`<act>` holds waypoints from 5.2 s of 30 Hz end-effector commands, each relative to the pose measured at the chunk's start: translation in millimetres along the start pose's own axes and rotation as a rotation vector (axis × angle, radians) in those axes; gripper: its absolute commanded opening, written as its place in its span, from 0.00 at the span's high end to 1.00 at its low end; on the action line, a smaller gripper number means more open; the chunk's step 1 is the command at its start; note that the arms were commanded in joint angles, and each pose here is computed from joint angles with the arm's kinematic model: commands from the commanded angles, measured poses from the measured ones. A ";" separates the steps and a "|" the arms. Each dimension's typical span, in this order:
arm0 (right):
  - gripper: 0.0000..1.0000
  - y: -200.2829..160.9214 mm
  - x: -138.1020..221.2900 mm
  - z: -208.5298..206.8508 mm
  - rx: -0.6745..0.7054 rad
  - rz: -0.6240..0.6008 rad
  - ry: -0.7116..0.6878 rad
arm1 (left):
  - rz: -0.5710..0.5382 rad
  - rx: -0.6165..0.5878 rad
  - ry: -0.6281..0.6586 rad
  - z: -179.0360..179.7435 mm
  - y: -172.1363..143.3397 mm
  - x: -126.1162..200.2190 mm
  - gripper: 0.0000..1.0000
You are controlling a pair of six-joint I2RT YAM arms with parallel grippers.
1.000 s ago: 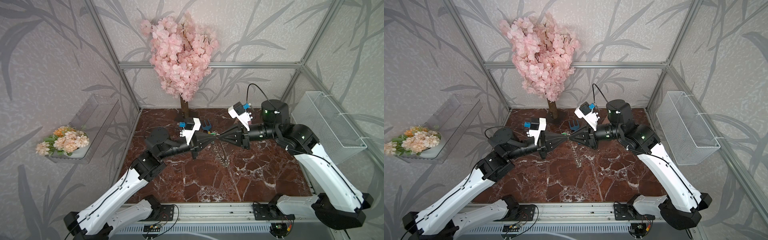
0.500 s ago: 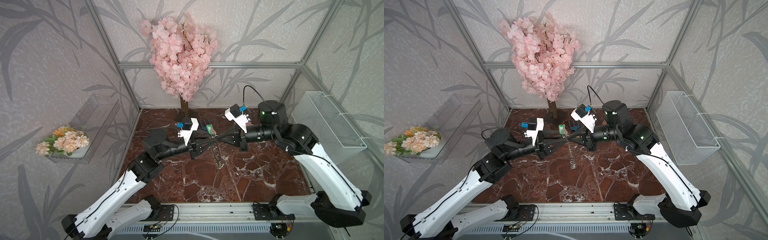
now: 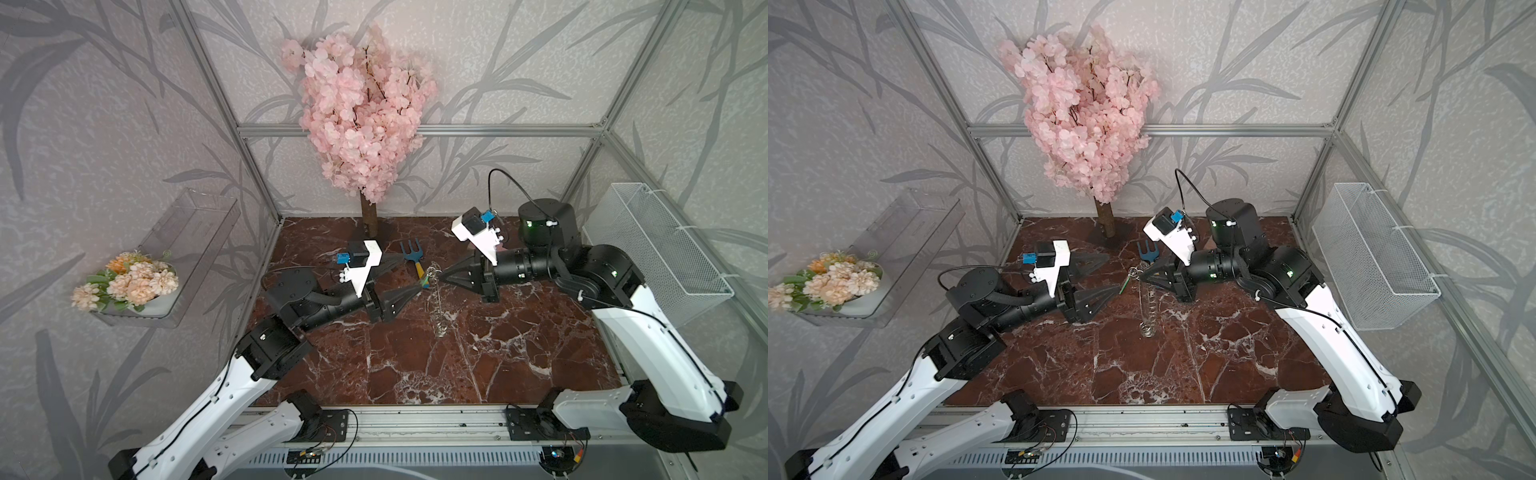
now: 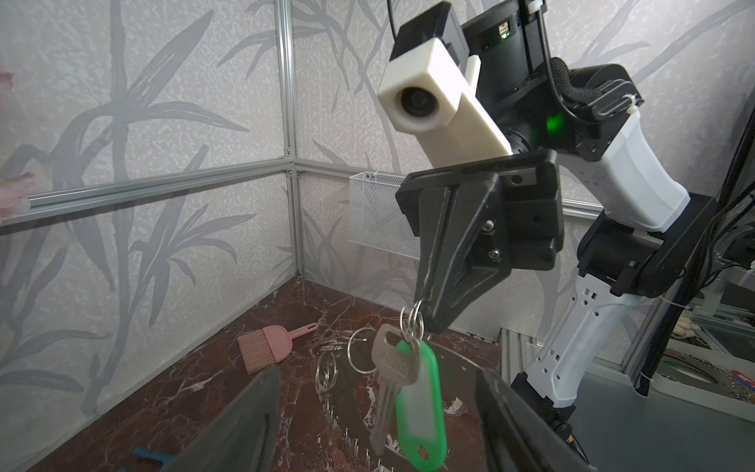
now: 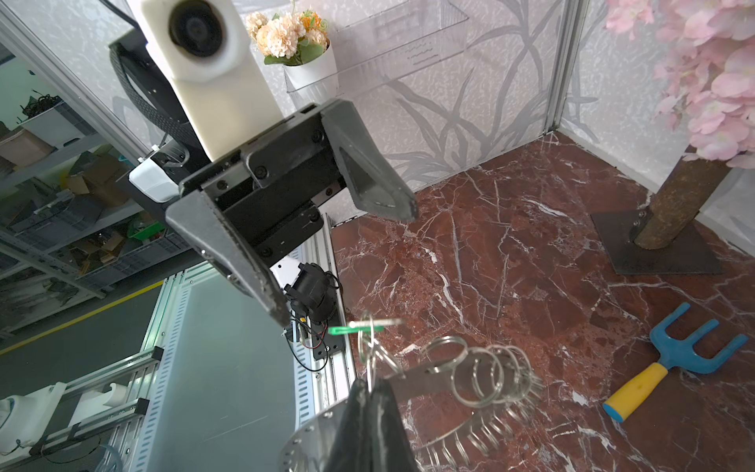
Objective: Attach keys to a key ring
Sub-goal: Adjust the key on the keyring, then place the keyring at the center of the board.
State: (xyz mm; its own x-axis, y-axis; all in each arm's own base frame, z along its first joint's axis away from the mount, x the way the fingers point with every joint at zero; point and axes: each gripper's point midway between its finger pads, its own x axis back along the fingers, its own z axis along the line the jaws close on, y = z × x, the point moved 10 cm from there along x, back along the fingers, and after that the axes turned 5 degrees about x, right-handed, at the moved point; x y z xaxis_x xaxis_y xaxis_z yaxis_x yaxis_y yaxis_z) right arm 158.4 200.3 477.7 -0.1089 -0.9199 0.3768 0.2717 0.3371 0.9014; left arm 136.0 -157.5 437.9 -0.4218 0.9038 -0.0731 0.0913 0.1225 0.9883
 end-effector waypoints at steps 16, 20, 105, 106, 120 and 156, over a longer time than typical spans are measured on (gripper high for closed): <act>1.00 5.4 4.0 2.5 0.029 -0.011 -0.022 | 0.033 0.062 -0.132 2.8 -2.5 -25.5 0.23; 1.00 6.9 3.5 0.8 0.022 -0.011 -0.039 | 0.034 0.063 -0.121 3.8 -3.7 -27.0 0.24; 1.00 -105.1 -74.7 -79.0 -0.364 0.167 -0.238 | -0.004 0.012 0.495 34.8 -40.8 25.4 0.12; 1.00 -117.2 -77.0 -79.8 -0.389 0.184 -0.242 | -0.001 0.013 0.494 34.7 -42.4 25.7 0.12; 1.00 -135.7 -136.7 -124.2 -0.456 0.355 -0.226 | 0.002 0.035 0.485 36.5 -49.4 23.3 0.11; 0.01 -140.1 -40.7 -98.3 -0.322 -0.049 -0.785 | -0.285 -0.223 0.351 21.1 -19.9 29.1 0.00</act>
State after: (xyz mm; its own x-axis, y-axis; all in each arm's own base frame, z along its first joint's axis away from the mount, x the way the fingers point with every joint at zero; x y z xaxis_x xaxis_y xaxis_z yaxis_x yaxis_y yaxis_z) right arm 205.3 166.6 303.9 -0.6745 -0.5323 0.5117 0.5474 0.1045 0.8303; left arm 156.4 -131.1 399.6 -0.7688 0.6255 -0.1329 -0.0527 0.1452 0.9880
